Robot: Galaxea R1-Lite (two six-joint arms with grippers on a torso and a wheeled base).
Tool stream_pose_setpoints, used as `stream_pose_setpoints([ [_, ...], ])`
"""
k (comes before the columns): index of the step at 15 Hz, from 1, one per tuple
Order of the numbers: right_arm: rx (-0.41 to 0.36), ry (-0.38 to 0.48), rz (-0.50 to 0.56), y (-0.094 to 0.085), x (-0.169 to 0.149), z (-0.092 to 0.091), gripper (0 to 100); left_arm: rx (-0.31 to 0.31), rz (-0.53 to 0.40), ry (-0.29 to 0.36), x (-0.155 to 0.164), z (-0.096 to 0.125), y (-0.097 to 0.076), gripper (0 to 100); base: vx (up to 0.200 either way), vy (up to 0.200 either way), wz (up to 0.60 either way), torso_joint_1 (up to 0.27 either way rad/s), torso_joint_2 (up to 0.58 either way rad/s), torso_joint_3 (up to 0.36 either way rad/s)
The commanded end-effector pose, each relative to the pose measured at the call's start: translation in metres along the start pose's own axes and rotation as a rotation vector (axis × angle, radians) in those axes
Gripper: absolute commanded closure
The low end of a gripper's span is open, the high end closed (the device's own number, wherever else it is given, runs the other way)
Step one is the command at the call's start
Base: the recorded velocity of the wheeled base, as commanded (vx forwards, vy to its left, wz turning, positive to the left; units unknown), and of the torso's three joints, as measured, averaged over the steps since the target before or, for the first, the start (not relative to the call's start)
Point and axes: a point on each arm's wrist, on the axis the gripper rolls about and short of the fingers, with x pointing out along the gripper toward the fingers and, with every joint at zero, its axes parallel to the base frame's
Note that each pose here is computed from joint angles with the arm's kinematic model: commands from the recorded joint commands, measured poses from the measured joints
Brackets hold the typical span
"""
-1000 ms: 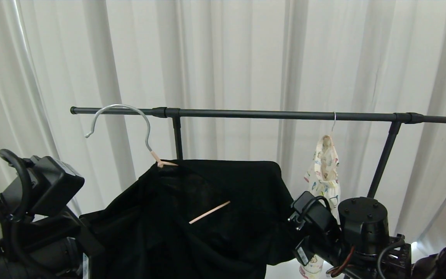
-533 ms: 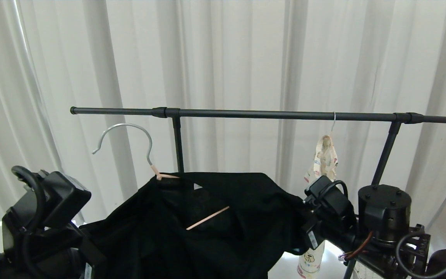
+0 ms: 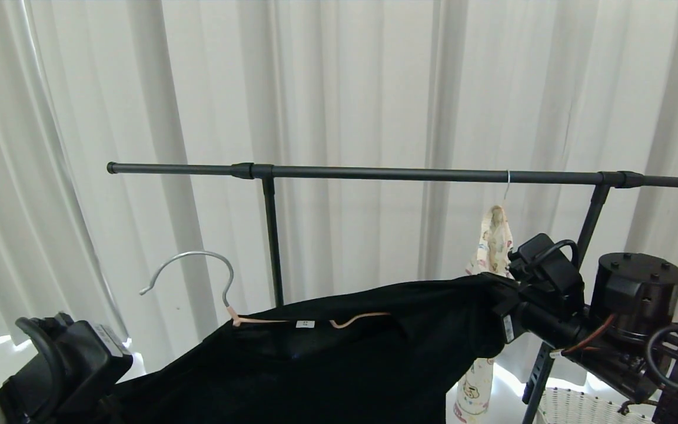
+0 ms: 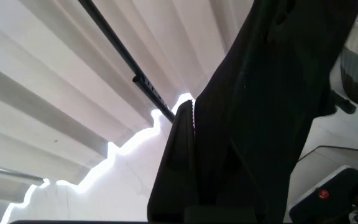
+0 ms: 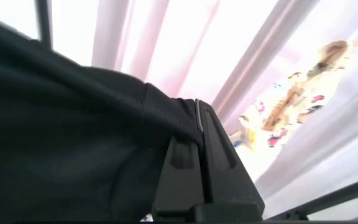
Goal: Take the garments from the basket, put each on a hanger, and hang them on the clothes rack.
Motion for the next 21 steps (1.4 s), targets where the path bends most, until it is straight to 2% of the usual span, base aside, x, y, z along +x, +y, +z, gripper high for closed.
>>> stream_pose_setpoints([
  [1,0.0,-0.002,0.001,0.0,-0.001,0.0,100,-0.001,-0.003,-0.025,-0.005,-0.001,0.0,100,0.0,0.0,0.0,0.0,0.0,0.0],
  [5,-0.003,0.012,0.023,0.001,0.0,-0.002,100,0.017,-0.041,-0.053,-0.007,0.003,-0.004,100,0.0,0.0,0.0,0.0,0.0,0.0],
  [6,-0.003,0.014,0.025,0.001,0.0,-0.002,0,0.02,-0.045,-0.058,-0.008,0.003,-0.005,100,0.0,0.0,0.0,0.0,0.0,0.0],
  [7,-0.004,0.022,0.028,0.002,0.0,-0.003,0,0.025,-0.058,-0.078,-0.009,0.007,-0.006,100,0.0,0.0,0.0,0.0,0.0,0.0],
  [11,-0.003,0.02,0.059,0.002,-0.001,-0.004,0,0.024,-0.056,-0.084,-0.01,0.008,-0.005,100,0.0,0.0,0.0,0.0,0.0,0.0],
  [14,-0.006,0.062,0.066,0.003,-0.004,-0.014,0,0.02,-0.05,-0.106,-0.01,0.015,-0.003,100,0.0,0.0,0.0,0.0,0.0,0.0],
  [16,-0.011,0.01,0.13,0.008,-0.012,-0.002,0,0.022,-0.055,-0.09,-0.008,0.014,-0.004,100,0.0,0.0,0.0,0.0,0.0,0.0],
  [19,-0.024,0.043,0.286,0.013,-0.041,0.018,0,0.035,-0.085,0.015,0.005,-0.001,-0.01,100,0.0,0.0,0.0,0.0,0.0,0.0],
  [20,-0.027,0.059,0.388,0.015,-0.056,0.032,0,0.045,-0.104,0.049,0.008,-0.008,-0.014,100,0.0,0.0,0.0,0.0,0.0,0.0],
  [21,-0.032,0.069,0.452,0.017,-0.063,0.041,0,0.058,-0.13,0.054,0.008,-0.011,-0.018,100,0.0,0.0,0.0,0.0,0.0,0.0],
])
